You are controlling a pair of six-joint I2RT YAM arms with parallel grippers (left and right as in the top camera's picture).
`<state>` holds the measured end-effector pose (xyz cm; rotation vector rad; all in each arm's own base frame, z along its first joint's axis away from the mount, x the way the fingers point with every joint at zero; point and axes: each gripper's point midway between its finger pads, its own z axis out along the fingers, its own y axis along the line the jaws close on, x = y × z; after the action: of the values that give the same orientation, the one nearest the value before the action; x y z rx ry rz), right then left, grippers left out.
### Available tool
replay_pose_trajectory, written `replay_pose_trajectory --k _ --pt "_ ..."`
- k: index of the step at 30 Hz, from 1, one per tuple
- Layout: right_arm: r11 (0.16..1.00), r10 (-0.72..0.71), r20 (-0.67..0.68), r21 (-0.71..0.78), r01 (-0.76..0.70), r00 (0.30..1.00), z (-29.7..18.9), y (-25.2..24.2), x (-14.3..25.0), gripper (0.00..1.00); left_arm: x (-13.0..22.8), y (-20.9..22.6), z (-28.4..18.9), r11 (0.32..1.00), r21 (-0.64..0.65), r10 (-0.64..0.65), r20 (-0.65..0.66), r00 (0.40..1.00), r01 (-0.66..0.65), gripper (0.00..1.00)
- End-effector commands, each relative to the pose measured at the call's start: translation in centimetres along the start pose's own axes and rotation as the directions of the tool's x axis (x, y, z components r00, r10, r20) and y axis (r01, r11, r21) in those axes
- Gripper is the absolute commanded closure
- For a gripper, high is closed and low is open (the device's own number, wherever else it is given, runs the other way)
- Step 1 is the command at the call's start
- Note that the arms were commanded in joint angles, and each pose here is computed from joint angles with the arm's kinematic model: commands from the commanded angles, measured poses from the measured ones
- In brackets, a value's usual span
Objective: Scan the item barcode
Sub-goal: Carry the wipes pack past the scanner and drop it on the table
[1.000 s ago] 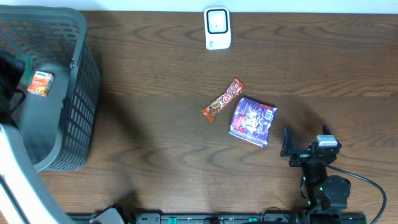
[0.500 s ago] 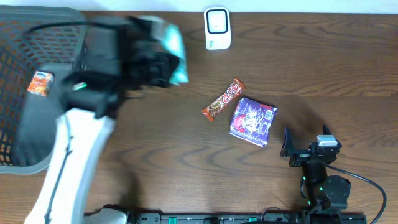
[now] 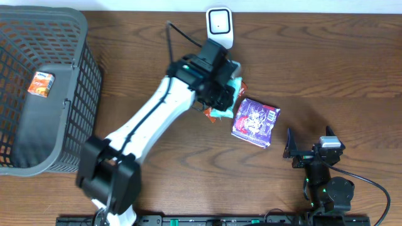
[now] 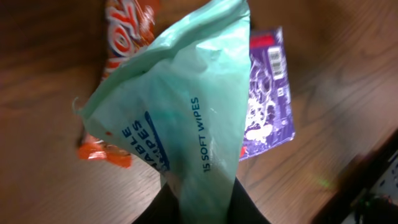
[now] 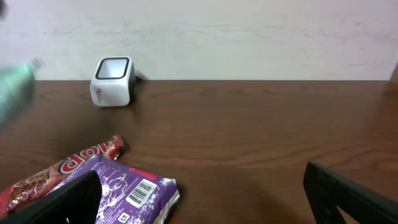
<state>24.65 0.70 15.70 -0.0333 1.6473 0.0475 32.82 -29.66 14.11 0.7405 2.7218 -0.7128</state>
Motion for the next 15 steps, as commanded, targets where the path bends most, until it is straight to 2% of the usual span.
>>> replay_pose_trajectory --k 1,4,6,8,10,13,14,15 --pt "1.0 -0.012 -0.002 0.012 0.012 1.0 0.0 -0.3 0.1 0.01 0.8 0.3 2.3 0.999 -0.019 0.026 -0.049 0.998 -0.027 0.75" --pt "1.0 -0.012 -0.002 0.012 0.012 1.0 0.0 -0.3 0.1 0.01 1.3 1.4 3.6 0.998 -0.058 0.015 -0.08 0.997 -0.02 0.72" --pt "1.0 -0.012 -0.002 0.012 0.012 1.0 0.0 -0.3 0.1 0.01 1.2 1.9 3.7 0.998 -0.069 0.009 -0.08 0.997 -0.015 0.54" --pt "1.0 -0.012 -0.002 0.012 0.012 1.0 0.0 -0.3 0.1 0.01 0.5 2.1 3.2 0.998 -0.07 0.005 -0.058 0.998 -0.009 0.49" --pt "1.0 -0.012 -0.002 0.012 0.012 1.0 0.0 -0.3 0.1 0.01 -1.0 2.3 1.4 0.997 -0.072 -0.011 -0.007 1.0 0.01 0.33" --pt "1.0 -0.012 -0.002 0.012 0.012 1.0 0.0 -0.3 0.1 0.01 -4.0 2.7 -3.0 0.997 -0.077 -0.022 0.112 0.993 0.03 0.28" --pt "1.0 -0.012 -0.002 0.012 0.012 1.0 0.0 -0.3 0.1 0.01 -5.1 2.9 -4.9 0.996 -0.081 -0.022 0.16 0.987 0.035 0.23" --pt "1.0 -0.012 -0.002 0.012 0.012 1.0 0.0 -0.3 0.1 0.01 -6.4 3.3 -7.4 0.995 -0.087 -0.023 0.224 0.974 0.043 0.14"
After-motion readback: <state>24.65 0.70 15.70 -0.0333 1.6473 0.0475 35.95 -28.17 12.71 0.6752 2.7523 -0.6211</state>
